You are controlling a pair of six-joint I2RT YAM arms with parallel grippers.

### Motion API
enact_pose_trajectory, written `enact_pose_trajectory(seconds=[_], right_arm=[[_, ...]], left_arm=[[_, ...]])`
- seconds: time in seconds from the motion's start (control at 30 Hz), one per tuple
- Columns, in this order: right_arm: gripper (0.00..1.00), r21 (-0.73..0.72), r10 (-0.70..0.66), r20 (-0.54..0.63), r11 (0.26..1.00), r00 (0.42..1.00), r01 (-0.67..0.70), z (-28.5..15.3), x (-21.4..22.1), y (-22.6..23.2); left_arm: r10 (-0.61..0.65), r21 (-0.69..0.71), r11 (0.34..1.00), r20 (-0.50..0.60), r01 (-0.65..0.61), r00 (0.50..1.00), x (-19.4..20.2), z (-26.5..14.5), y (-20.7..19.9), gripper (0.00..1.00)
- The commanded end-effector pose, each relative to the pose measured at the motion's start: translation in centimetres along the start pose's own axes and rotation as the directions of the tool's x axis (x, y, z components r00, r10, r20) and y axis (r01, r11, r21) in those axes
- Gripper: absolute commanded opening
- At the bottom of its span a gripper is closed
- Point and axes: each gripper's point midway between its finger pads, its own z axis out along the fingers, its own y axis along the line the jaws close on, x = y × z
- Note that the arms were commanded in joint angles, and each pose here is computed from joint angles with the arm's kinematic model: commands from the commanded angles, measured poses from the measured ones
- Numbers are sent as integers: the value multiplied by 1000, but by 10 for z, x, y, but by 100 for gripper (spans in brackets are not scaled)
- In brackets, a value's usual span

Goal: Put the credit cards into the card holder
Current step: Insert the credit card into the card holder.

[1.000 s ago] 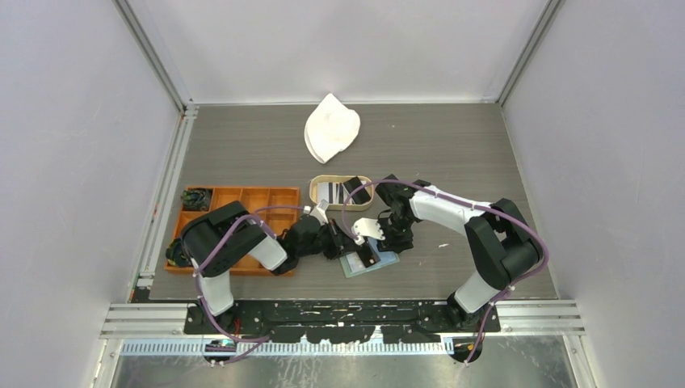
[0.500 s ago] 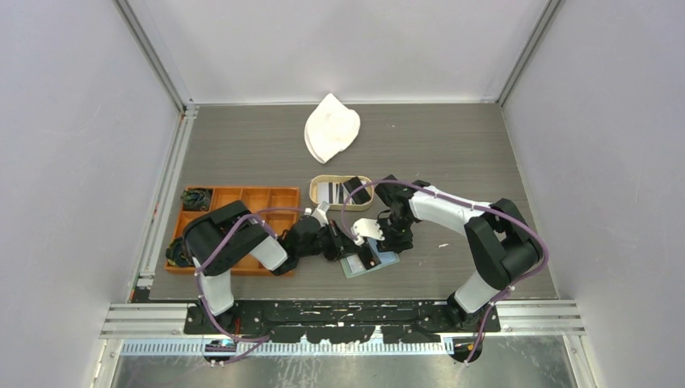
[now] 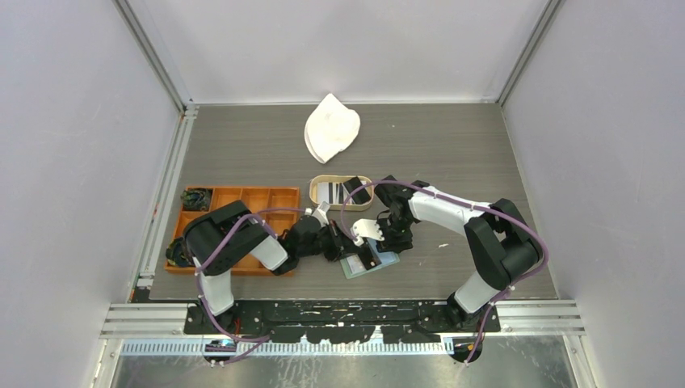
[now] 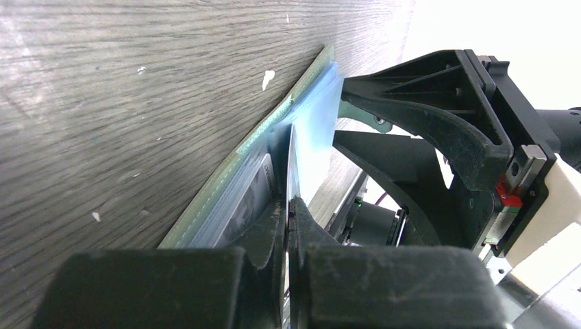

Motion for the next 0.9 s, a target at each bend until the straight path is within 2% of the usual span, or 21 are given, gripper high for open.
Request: enact_pose_trajectory(seconds=[0.0, 0.17, 0.27, 0.47, 0.67, 0.87], right_arm=[[50, -30, -5, 32, 1000, 999, 5, 10, -8, 5], [50, -29, -6, 34, 1000, 999, 7, 10, -9, 5], [50, -17, -1, 37, 1000, 999, 2, 8, -10, 3], [57, 70, 31, 54, 997, 998, -35, -11, -18, -10], [68, 137, 29, 99, 990, 995, -42, -32, -24, -15], [69, 157, 18, 131, 987, 991, -39, -46, -32, -12]], left_arm=[[9, -47, 999, -49, -11, 999, 9, 4, 14, 1], [23, -47, 999, -57, -26, 998, 8, 8, 12, 1], [30, -53, 998, -63, -33, 998, 8, 10, 13, 6], [27, -48, 998, -72, -31, 997, 7, 12, 17, 11], [37, -48, 998, -75, -40, 997, 6, 11, 16, 13], [39, -45, 998, -78, -43, 996, 6, 10, 17, 15]])
